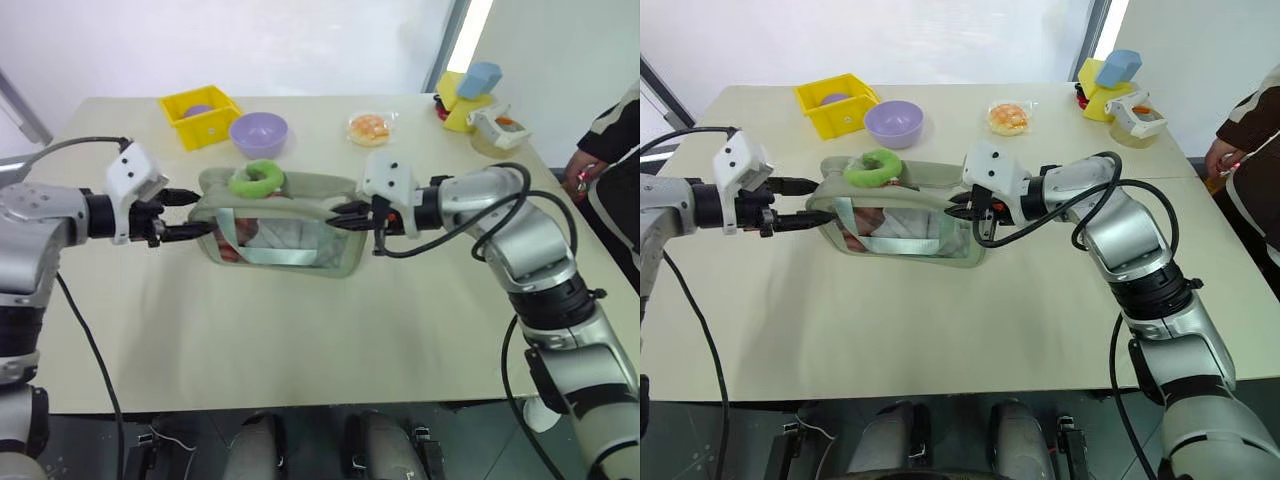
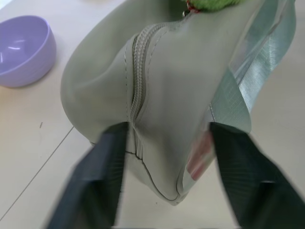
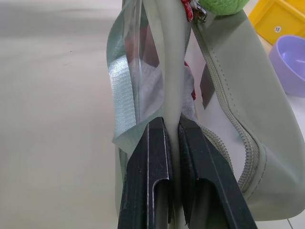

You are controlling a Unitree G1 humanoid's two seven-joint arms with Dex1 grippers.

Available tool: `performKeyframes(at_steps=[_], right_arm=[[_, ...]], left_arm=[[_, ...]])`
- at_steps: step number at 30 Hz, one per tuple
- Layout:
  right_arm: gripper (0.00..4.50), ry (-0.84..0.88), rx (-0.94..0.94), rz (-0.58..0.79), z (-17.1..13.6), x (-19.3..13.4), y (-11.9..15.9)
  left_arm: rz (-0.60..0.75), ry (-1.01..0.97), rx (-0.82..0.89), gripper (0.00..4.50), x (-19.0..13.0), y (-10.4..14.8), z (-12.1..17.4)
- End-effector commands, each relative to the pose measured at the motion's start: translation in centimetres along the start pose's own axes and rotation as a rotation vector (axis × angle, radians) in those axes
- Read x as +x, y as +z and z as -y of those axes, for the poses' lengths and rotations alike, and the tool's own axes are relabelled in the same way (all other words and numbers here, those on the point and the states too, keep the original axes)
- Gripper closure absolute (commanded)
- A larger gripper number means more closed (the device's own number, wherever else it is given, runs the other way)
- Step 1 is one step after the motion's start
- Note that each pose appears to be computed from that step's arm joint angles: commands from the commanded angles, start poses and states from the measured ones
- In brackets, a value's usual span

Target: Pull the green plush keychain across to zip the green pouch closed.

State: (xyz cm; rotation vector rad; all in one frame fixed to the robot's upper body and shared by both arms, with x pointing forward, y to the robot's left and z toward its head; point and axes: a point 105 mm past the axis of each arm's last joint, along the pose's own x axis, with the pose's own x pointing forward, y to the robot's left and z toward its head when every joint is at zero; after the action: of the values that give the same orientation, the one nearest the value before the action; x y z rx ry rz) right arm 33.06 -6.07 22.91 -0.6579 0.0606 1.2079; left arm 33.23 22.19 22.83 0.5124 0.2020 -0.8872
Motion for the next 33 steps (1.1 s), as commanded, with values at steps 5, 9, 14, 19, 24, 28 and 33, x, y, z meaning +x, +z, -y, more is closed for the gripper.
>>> performKeyframes(at_steps=[5, 9, 14, 19, 24, 28, 33], right_arm=[[4.5, 0.016, -0.003, -0.009, 0.1, 0.2, 0.0], [3.7, 0.045, 0.008, 0.008, 0.5, -0.7, 1.2], [1.48, 0.068, -0.057, 0.035, 2.3, -2.0, 3.7], [1.48, 0.024, 0.089, 0.257, 5.6, -1.5, 9.3], [1.48, 0.002, 0.166, 0.293, 6.9, 2.8, 10.6], [1.48, 0.037, 0.129, 0.224, 6.3, 5.6, 9.1], [1.48, 0.044, 0.056, 0.126, 6.2, 6.4, 6.5]], left_arm=[[0.028, -0.01, 0.028, 4.43, -0.9, 1.4, 0.0], [0.043, -0.041, 0.02, 4.5, -0.9, 1.6, 0.5], [0.036, -0.058, 0.022, 4.5, -0.9, 1.4, 0.9], [0.038, -0.064, 0.026, 4.5, -0.7, 1.4, 1.1], [0.042, -0.067, 0.03, 4.5, -0.4, 1.6, 1.3], [0.045, -0.072, 0.033, 4.5, -0.3, 1.7, 1.7], [0.038, -0.068, 0.03, 4.5, -0.6, 1.7, 2.0]])
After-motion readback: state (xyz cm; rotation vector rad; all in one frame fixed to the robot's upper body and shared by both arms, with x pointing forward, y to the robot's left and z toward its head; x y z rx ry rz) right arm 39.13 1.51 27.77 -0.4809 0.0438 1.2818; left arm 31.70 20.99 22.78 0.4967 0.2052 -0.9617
